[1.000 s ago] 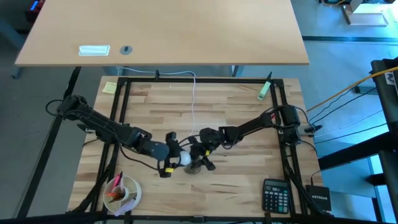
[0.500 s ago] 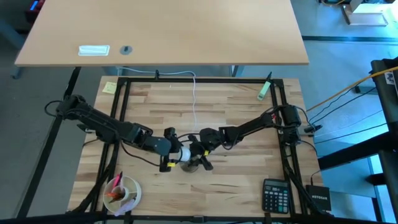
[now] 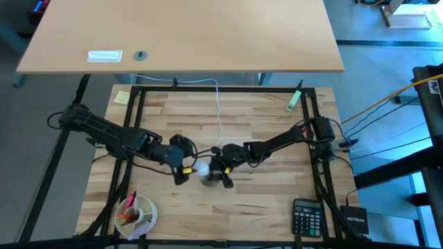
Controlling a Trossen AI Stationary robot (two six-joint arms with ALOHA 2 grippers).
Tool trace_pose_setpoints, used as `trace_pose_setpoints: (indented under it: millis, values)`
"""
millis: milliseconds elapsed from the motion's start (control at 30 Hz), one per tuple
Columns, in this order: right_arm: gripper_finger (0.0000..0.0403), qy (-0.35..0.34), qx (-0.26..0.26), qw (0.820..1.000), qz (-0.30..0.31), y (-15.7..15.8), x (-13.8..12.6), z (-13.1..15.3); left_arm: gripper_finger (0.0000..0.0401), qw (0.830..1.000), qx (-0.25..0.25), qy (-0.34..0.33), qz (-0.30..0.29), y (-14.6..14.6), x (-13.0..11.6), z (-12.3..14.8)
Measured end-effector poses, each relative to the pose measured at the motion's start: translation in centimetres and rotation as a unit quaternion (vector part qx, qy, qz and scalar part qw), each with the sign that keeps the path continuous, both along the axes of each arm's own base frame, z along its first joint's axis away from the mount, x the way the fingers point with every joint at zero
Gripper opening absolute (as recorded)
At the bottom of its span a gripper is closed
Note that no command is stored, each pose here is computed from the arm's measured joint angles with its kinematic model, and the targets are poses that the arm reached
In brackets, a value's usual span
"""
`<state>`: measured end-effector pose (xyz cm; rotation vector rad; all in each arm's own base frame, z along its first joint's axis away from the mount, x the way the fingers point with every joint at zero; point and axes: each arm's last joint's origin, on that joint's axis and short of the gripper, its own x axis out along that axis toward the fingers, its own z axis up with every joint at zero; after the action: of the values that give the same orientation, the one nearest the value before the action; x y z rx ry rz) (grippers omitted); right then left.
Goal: Screw lightbulb
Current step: Insert the lightbulb into the lamp
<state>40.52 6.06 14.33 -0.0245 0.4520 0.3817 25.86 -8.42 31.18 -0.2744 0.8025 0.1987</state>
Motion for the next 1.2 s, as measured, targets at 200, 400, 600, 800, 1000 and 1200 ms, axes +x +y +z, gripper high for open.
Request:
trace_pose_setpoints:
  millis: [200,400,600,800,1000,1200]
  values:
    - [0.0179,0.010,-0.029,0.998,-0.059,-0.4,0.0,-0.3,0.0317,0.993,-0.045,-0.032,0.107,0.3,0.5,0.0]
    - [0.0179,0.018,-0.055,0.993,-0.107,-0.7,0.0,-0.5,0.0318,0.983,-0.062,-0.015,0.170,1.0,0.8,-1.0]
    - [0.0179,0.030,-0.072,0.988,-0.132,-0.9,-0.2,-0.8,0.0318,0.981,-0.069,0.000,0.181,1.1,2.0,-2.2]
    - [0.0179,0.037,-0.075,0.988,-0.132,-0.9,-0.2,-0.9,0.0318,0.982,-0.071,0.002,0.176,1.0,2.6,-2.8]
    - [0.0179,0.031,-0.073,0.988,-0.132,-0.9,-0.2,-0.8,0.0317,0.985,-0.061,0.013,0.160,0.8,3.0,-3.3]
    - [0.0179,0.027,-0.072,0.988,-0.132,-0.9,-0.1,-0.8,0.0288,0.986,-0.049,0.032,0.154,0.7,3.3,-4.1]
